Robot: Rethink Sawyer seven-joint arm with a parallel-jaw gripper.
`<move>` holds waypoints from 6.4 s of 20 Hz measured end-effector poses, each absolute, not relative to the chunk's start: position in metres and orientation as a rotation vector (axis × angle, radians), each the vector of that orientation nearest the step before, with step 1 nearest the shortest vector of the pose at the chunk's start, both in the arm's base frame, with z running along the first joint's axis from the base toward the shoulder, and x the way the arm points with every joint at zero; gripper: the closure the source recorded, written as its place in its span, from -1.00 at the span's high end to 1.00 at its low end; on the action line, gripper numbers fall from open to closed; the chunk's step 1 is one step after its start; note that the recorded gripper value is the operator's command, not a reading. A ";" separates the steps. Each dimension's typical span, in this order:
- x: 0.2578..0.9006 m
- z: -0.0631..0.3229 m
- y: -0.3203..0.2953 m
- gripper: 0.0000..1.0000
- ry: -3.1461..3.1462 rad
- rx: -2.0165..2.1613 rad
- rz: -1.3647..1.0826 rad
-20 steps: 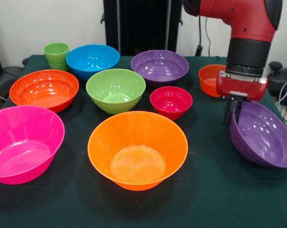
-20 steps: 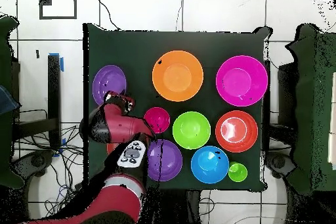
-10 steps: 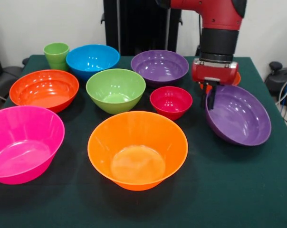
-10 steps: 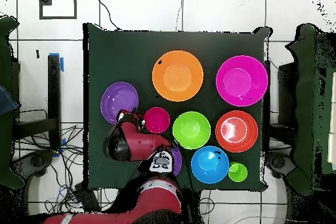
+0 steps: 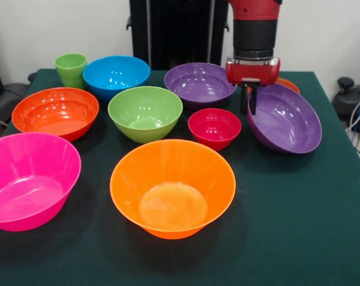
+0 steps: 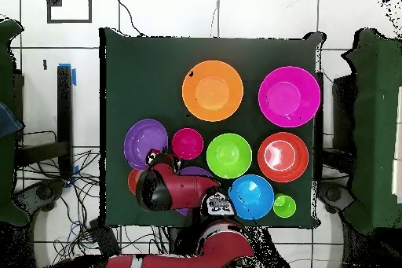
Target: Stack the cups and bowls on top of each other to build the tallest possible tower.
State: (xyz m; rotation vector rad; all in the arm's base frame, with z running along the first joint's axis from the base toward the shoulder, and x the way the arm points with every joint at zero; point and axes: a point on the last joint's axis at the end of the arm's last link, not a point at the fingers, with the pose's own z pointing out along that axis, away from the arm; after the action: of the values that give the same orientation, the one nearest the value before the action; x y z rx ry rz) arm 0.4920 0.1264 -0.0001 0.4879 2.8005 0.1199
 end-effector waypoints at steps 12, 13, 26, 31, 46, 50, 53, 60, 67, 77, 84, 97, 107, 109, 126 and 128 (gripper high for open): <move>0.476 0.001 0.148 -1.00 2.817 0.447 0.165; 0.477 0.002 0.149 -1.00 2.811 0.442 0.167; 0.480 0.015 0.177 1.00 2.679 0.316 0.168; 0.481 0.039 0.174 1.00 2.642 0.314 0.121; 0.501 0.129 0.136 1.00 2.537 0.450 -0.057; 0.510 0.138 0.124 1.00 2.560 0.501 -0.090; 0.523 0.141 0.117 1.00 2.582 0.532 -0.105; 0.568 0.139 0.109 1.00 2.599 0.554 -0.118; 0.612 0.140 0.102 1.00 2.626 0.566 -0.142; 0.670 0.173 0.096 1.00 2.609 0.573 -0.134; 0.699 0.168 0.090 1.00 2.577 0.555 -0.143; 0.728 0.125 0.058 1.00 2.637 0.602 -0.189; 0.736 0.092 0.053 1.00 2.664 0.609 -0.187; 0.737 0.087 0.053 1.00 2.668 0.608 -0.185; 0.737 0.054 0.060 1.00 2.710 0.614 -0.157; 0.737 0.052 0.060 1.00 2.720 0.623 -0.149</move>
State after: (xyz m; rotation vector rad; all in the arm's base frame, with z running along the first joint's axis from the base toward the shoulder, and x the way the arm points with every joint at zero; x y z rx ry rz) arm 0.7375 0.0600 0.0525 0.6228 2.7202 -0.1487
